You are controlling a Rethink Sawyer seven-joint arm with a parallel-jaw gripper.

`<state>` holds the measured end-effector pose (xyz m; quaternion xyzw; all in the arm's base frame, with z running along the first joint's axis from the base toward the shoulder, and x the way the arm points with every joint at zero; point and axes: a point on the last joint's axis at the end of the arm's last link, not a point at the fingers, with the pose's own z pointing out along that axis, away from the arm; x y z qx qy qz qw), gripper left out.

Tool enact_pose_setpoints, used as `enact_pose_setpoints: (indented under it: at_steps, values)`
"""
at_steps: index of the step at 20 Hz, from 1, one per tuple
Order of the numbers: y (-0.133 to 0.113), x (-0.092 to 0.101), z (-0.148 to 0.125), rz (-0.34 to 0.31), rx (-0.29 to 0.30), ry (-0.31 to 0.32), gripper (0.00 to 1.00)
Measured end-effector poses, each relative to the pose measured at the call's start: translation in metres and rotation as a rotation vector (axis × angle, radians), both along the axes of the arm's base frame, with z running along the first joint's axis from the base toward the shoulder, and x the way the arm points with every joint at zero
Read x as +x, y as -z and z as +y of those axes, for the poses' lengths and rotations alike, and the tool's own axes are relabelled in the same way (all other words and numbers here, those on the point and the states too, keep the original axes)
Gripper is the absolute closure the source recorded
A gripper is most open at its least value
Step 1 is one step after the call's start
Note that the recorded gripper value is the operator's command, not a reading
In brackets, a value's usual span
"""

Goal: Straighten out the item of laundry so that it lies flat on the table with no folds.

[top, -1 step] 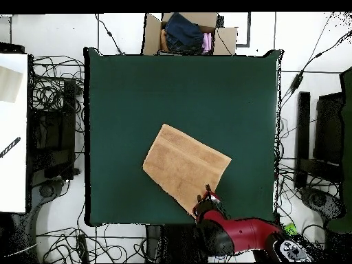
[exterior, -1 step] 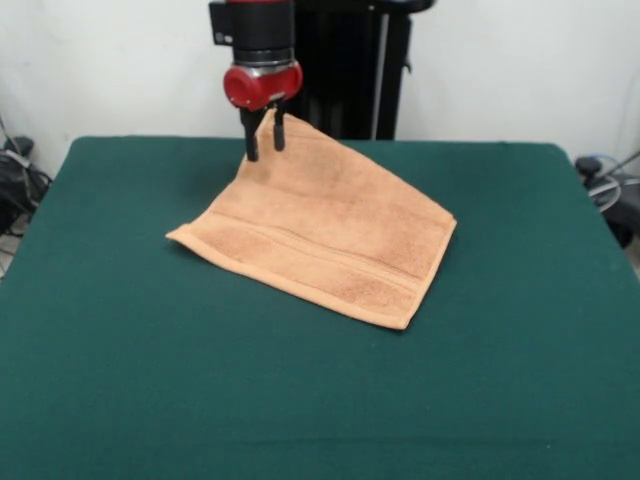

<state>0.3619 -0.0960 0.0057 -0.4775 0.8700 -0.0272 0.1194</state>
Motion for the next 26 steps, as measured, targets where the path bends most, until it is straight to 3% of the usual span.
enact_pose_setpoints:
  at_steps: [17, 26]
  values:
    - [0.0, -0.006, -0.018, 0.004, -0.003, 0.054, 0.0]
    - [-0.001, -0.029, -0.046, 0.009, -0.034, 0.131, 0.0]
